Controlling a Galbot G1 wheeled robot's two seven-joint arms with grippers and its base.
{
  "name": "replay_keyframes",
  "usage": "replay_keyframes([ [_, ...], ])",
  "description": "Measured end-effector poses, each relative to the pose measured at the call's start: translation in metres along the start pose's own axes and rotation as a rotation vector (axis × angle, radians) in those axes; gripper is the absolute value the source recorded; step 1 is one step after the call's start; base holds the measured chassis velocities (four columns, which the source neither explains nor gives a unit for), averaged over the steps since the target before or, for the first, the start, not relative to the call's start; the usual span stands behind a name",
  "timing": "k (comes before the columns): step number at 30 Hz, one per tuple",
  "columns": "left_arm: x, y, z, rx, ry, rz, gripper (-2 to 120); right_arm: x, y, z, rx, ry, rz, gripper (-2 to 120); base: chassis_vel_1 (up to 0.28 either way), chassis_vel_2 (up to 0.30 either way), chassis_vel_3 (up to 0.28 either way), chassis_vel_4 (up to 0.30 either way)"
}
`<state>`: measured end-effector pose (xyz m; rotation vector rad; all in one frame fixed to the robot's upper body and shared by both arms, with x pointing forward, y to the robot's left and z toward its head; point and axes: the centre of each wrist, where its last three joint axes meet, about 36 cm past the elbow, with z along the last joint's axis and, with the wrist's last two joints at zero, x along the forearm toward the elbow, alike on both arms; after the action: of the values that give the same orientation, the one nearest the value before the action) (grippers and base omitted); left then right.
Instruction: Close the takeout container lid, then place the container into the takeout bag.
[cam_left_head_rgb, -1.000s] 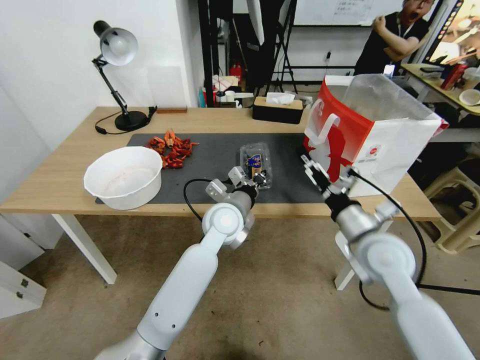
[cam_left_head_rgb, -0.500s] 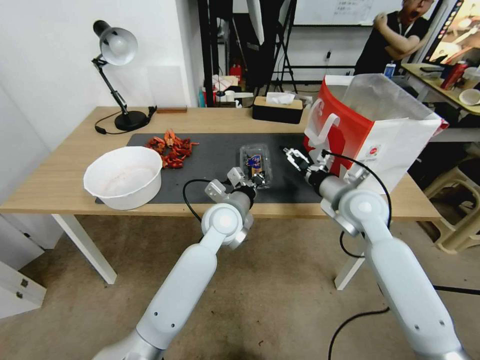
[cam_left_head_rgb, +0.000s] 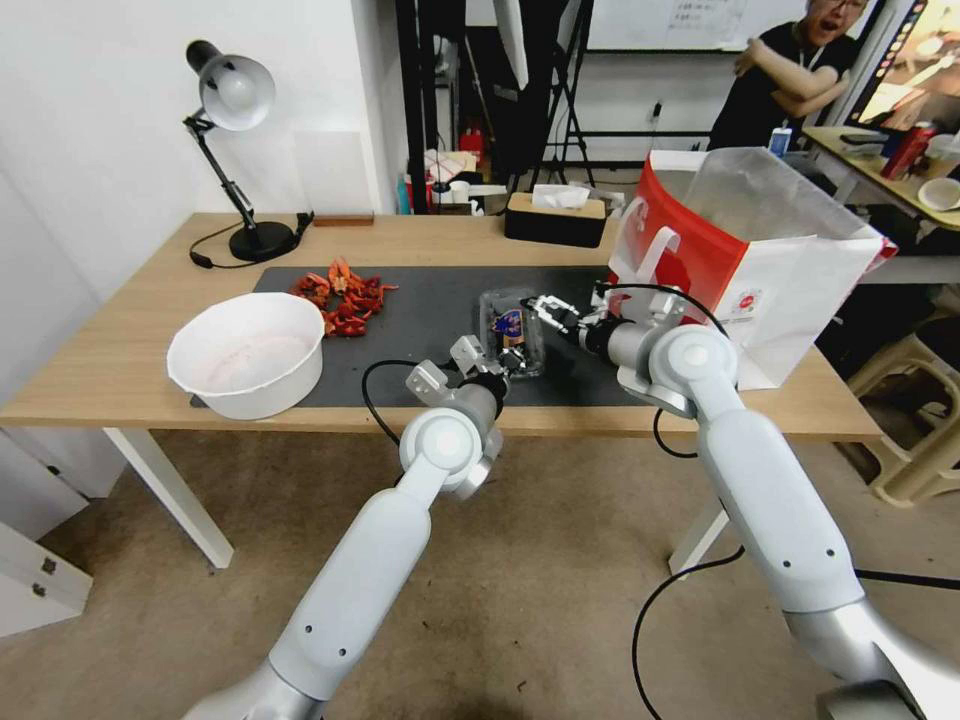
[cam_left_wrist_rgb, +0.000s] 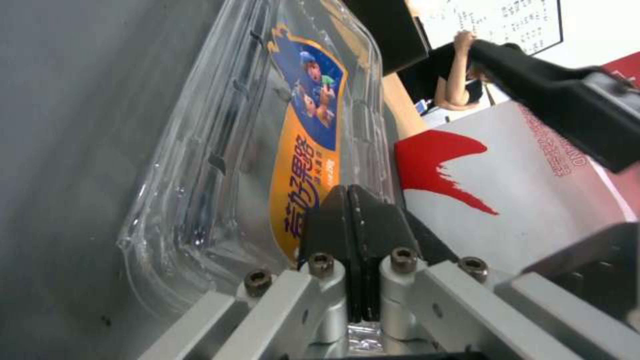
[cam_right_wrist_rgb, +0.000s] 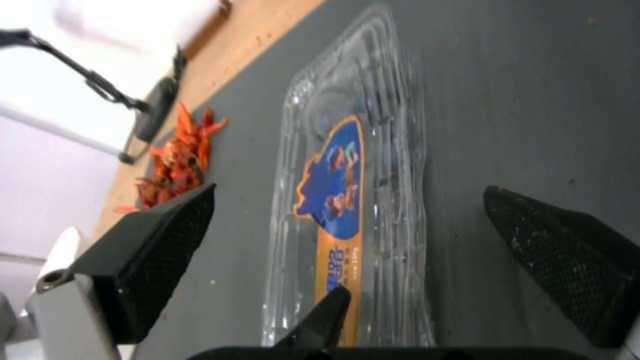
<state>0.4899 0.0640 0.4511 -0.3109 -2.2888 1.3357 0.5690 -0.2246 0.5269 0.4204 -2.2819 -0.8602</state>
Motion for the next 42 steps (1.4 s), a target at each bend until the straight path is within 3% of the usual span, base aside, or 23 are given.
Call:
replay_keyframes([
  [22,0.003,0.003,-0.002,-0.001,-0.013,-0.001,0,-0.026,0.008,-0.007,-0.049,0.093,0.036,96,0.0,0.0,0.0,0.0],
  [31,0.003,0.003,-0.002,0.002,-0.015,0.0,0,-0.028,0.01,-0.009,-0.089,0.129,0.053,65,0.0,0.0,0.0,0.0],
  [33,0.003,0.002,-0.002,0.002,-0.016,0.001,0,-0.028,0.009,-0.009,-0.092,0.132,0.058,53,0.0,0.0,0.0,0.0],
  [42,0.005,0.004,-0.002,0.003,-0.019,0.001,0,-0.026,0.003,-0.009,-0.099,0.128,0.063,25,0.0,0.0,0.0,0.0],
])
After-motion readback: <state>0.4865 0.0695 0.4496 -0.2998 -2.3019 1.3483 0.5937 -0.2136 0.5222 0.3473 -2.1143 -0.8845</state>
